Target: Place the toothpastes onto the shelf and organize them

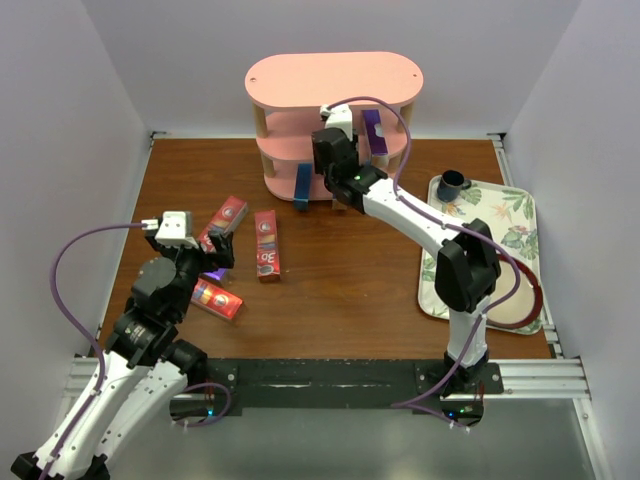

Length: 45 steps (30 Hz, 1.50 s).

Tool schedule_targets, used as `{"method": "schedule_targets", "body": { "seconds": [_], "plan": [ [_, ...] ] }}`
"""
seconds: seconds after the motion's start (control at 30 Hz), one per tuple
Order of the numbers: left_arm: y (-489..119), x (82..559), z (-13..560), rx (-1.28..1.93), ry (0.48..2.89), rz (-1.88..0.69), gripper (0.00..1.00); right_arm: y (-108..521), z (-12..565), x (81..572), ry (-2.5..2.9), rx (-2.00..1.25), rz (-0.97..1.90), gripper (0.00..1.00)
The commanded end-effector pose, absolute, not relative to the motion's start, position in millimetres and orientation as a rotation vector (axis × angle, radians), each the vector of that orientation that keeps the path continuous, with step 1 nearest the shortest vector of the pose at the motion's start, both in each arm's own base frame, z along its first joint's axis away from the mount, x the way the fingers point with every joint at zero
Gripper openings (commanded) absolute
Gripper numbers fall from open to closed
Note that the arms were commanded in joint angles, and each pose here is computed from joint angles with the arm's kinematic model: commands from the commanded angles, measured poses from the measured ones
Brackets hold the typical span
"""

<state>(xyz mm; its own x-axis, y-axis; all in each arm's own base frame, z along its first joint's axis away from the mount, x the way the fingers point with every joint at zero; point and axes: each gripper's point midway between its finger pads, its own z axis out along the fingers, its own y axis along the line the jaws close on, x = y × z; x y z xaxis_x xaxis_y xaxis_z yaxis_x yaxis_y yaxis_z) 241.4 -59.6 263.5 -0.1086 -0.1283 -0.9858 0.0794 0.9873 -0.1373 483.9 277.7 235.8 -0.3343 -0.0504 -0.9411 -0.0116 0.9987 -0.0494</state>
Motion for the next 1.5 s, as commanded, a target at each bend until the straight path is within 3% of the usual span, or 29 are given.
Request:
{"method": "schedule_targets", "body": {
  "seconds": [0.0, 0.13, 0.4, 0.63, 0.93, 1.1, 1.47],
  "plan": [
    [-61, 243, 266, -0.025, 1.652, -0.176, 1.00, 287, 268, 489, 1.848, -0.008, 0.038, 0.66],
    [-61, 244, 264, -0.024, 1.658, -0.174, 0.99, 286, 276, 483, 1.853, -0.012, 0.067, 0.82],
    [-59, 246, 261, -0.039, 1.671, -0.160, 1.00, 283, 315, 443, 1.827, -0.081, 0.243, 0.98],
    [-44, 251, 249, -0.129, 1.713, -0.081, 1.00, 277, 327, 380, 1.790, -0.260, 0.436, 0.99],
    [-29, 262, 229, -0.283, 1.786, -0.027, 1.00, 228, 295, 316, 1.804, -0.309, 0.442, 0.99],
    [-1, 266, 216, -0.427, 1.805, 0.090, 1.00, 205, 238, 295, 1.878, -0.308, 0.389, 0.99],
    [42, 292, 156, -0.683, 1.986, 0.164, 1.00, 194, 200, 280, 1.910, -0.376, 0.358, 0.99]
  ]
}}
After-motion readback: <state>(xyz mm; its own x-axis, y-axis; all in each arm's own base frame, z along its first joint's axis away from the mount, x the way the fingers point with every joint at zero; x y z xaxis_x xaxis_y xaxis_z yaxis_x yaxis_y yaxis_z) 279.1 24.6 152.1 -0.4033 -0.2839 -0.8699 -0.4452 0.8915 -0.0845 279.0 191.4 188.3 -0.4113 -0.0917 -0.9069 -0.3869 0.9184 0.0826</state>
